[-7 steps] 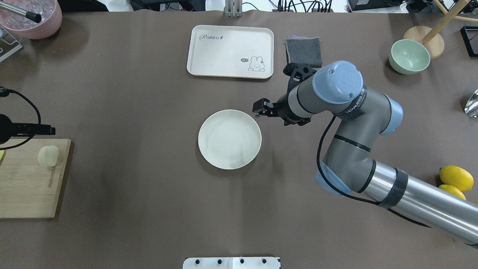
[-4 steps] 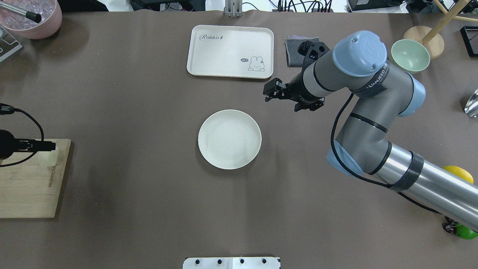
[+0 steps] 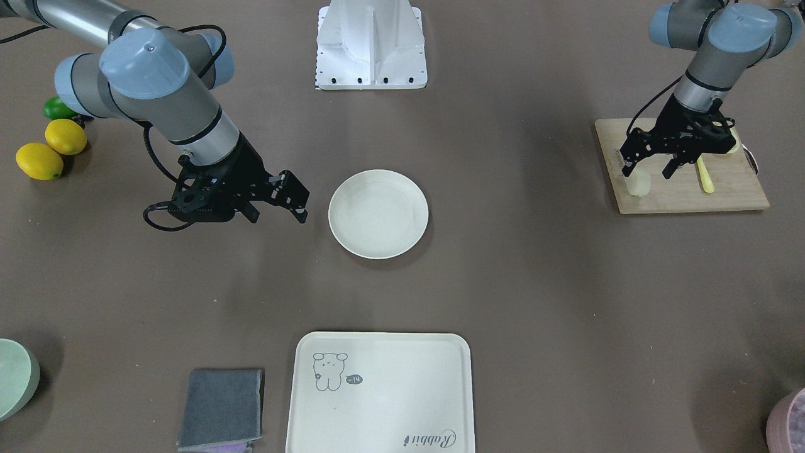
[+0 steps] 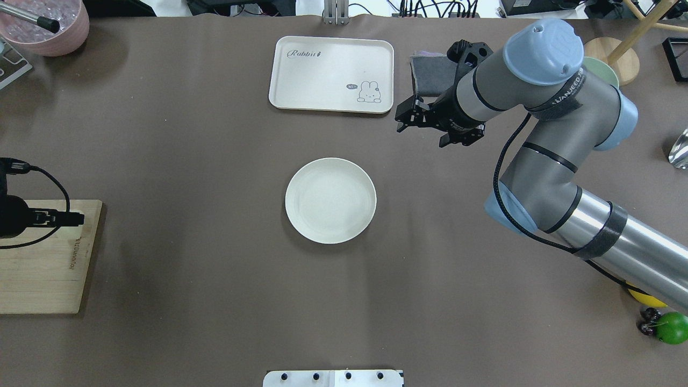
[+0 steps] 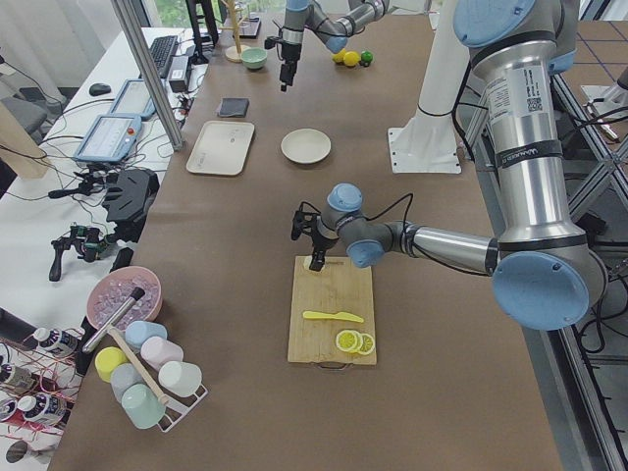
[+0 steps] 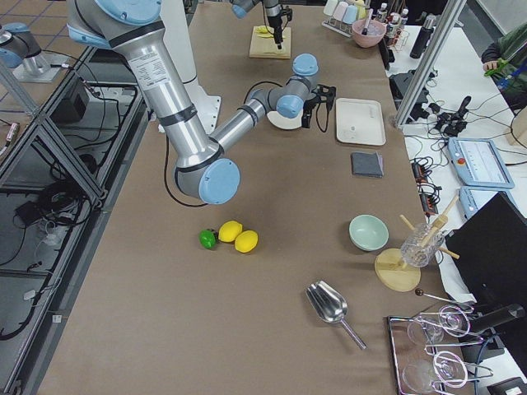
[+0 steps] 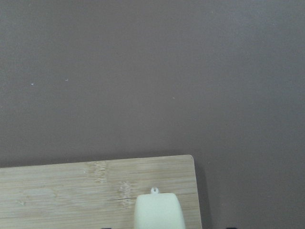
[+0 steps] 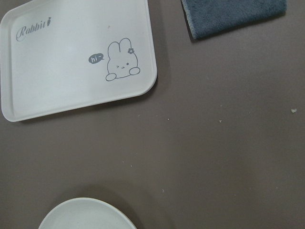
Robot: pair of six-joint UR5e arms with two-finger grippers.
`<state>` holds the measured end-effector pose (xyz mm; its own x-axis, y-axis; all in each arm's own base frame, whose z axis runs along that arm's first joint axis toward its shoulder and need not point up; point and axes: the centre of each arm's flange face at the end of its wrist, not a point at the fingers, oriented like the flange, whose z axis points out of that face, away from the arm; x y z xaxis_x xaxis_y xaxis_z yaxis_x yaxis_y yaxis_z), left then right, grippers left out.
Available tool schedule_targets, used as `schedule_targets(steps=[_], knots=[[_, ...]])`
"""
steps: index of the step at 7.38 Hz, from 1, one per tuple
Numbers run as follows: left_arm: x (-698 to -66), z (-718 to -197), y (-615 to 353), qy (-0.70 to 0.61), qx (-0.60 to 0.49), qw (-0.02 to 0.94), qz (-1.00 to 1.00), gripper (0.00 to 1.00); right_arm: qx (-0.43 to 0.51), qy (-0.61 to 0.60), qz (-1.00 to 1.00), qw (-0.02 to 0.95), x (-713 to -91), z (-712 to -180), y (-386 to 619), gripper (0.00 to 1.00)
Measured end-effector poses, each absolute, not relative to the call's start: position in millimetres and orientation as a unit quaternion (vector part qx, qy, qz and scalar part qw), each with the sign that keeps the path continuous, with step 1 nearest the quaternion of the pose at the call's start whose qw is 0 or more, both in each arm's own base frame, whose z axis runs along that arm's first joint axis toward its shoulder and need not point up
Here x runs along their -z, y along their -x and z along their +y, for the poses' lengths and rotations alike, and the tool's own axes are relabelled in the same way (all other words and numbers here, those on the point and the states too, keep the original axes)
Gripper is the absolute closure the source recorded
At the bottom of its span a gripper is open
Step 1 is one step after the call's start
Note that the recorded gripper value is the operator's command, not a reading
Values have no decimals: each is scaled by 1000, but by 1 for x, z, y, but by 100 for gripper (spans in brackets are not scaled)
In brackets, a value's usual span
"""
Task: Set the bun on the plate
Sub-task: 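Retract the right arm while the left gripper lifts the bun off the board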
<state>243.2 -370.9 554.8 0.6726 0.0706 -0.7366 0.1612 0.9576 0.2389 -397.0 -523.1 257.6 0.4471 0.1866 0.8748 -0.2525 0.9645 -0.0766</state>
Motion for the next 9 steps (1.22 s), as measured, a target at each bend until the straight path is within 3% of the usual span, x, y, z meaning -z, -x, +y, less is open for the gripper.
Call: schedule_targets(steps=[2, 6, 9], knots=[[-558, -368, -247, -140, 20, 905, 402, 32, -132, -35, -506, 852, -261, -525, 395, 0], [-564, -368, -250, -136, 18, 907, 398, 59, -138, -40, -501, 853, -265, -527, 395, 0], [-564, -369, -250, -141, 20, 907, 396, 63, -139, -42, -502, 853, -263, -528, 393, 0]])
